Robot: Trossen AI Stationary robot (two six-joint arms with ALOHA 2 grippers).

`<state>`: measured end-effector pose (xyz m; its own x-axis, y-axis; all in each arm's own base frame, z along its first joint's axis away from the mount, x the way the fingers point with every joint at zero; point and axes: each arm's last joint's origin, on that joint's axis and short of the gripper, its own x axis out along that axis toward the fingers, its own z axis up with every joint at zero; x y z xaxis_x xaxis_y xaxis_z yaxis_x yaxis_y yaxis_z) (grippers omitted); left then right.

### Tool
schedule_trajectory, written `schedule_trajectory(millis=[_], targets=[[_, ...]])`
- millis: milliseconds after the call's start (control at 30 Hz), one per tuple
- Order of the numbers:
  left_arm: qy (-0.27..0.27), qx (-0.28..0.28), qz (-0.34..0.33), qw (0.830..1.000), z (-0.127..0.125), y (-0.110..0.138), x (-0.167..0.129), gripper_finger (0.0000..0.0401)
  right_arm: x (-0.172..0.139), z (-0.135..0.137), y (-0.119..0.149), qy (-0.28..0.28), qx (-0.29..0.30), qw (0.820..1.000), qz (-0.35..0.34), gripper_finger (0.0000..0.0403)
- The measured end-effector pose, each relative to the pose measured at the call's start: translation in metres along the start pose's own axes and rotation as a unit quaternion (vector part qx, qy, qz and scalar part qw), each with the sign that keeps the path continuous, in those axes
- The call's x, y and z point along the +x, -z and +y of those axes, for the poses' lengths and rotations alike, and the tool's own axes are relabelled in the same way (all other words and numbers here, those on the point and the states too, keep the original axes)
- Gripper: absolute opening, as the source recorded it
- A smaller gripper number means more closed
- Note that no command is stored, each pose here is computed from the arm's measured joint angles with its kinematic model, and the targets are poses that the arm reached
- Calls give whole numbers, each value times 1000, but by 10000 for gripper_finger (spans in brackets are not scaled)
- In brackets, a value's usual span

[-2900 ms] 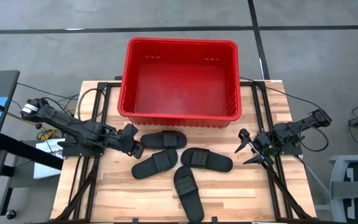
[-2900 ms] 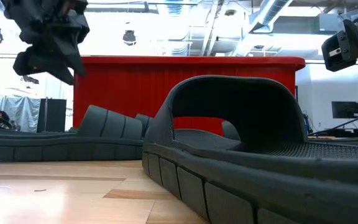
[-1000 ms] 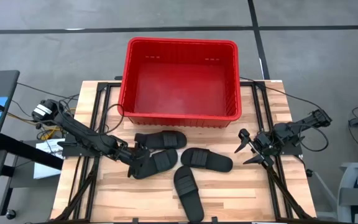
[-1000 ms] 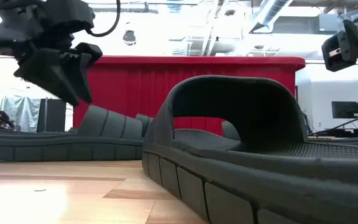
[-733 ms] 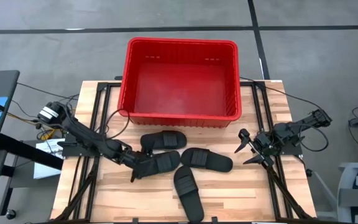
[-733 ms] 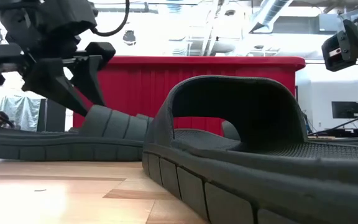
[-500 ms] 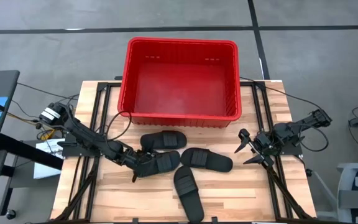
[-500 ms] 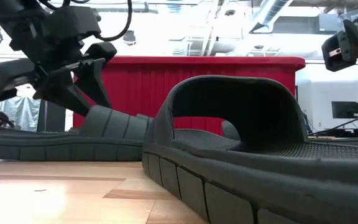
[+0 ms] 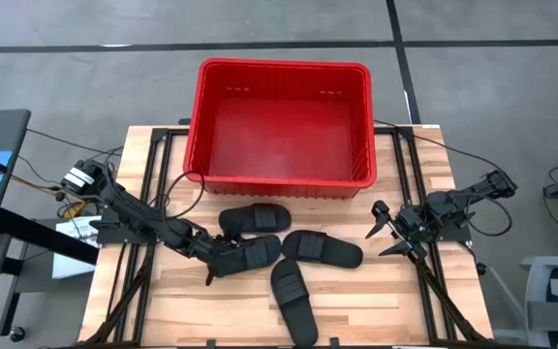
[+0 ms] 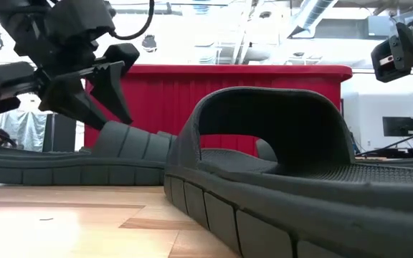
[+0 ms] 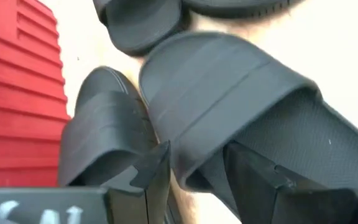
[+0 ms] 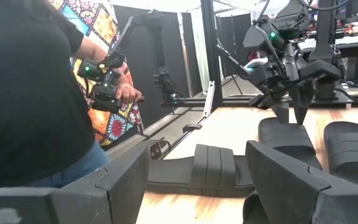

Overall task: Pick and place slides into bin
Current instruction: Put the slipper into the organizer bin

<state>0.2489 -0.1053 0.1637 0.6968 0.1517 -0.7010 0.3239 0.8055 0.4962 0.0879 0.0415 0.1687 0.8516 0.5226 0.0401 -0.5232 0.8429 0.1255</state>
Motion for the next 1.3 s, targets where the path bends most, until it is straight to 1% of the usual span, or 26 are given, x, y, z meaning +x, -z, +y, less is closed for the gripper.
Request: schedule_trajectory(millis=[167,400,467,567,700,767,867,967,1133,1300], targets=[[-8,19,-6,1000,5,-1,2,141,0,0,0,0,0,1000,0,260],[-17,7,2,1000,15,2,6,141,0,0,0,0,0,1000,0,260],[-19,8,-1,1000,16,2,7,133,0,0,0,0,0,1000,0,260],[-18,17,-16,1000,17,-1,7,100,0,0,0,0,0,1000,0,260],[-12,13,-39,999,17,-5,13,27,0,0,0,0,0,1000,0,260],[-2,12,-45,999,13,-5,20,10,0,0,0,0,0,1000,0,260],[9,13,-51,999,4,-5,37,6,0,0,0,0,0,1000,0,260],[5,6,-62,998,-6,-6,50,3,0,0,0,0,0,1000,0,260],[-20,-10,-74,997,-7,-12,50,2,0,0,0,0,0,1000,0,260],[-23,-15,-73,997,-8,-14,44,1,0,0,0,0,0,1000,0,260]])
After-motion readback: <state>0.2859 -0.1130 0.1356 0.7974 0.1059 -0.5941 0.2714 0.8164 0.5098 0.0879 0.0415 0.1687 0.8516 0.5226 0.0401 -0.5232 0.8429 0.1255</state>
